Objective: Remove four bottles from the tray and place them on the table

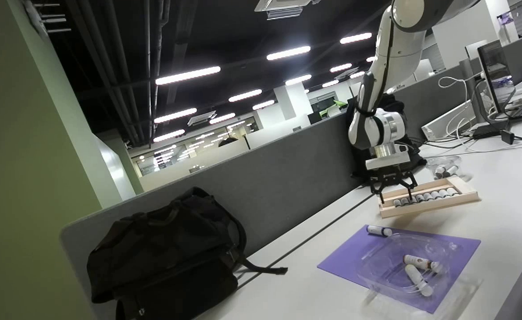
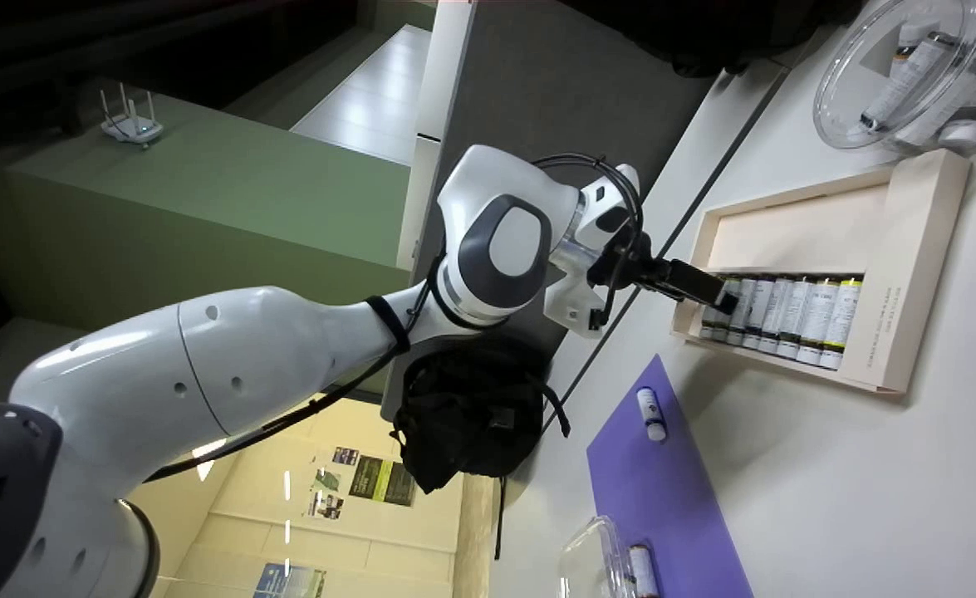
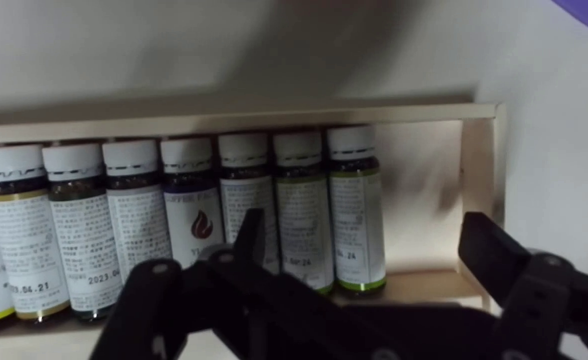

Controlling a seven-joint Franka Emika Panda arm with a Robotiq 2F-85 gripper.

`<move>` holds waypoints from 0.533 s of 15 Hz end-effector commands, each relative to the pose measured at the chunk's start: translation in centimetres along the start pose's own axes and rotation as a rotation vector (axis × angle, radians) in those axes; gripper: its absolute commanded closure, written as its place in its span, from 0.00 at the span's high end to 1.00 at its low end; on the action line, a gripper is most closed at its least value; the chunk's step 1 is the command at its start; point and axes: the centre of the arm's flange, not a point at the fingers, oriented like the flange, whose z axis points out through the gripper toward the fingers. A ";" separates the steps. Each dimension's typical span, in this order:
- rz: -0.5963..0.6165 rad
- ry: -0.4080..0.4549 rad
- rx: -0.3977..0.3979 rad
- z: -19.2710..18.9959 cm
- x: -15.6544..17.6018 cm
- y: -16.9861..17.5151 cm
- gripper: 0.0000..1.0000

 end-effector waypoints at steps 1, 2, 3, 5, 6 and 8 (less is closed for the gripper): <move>0.056 -0.081 -0.091 0.0 2.2 -1.9 1.00; 0.064 -0.098 -0.110 0.0 2.3 -2.0 1.00; 0.071 -0.107 -0.131 0.0 2.5 -2.1 1.00; 0.080 -0.105 -0.162 0.0 2.8 -2.3 1.00; 0.084 -0.103 -0.173 0.1 3.1 -2.4 1.00; 0.090 -0.099 -0.202 0.3 3.5 -2.6 1.00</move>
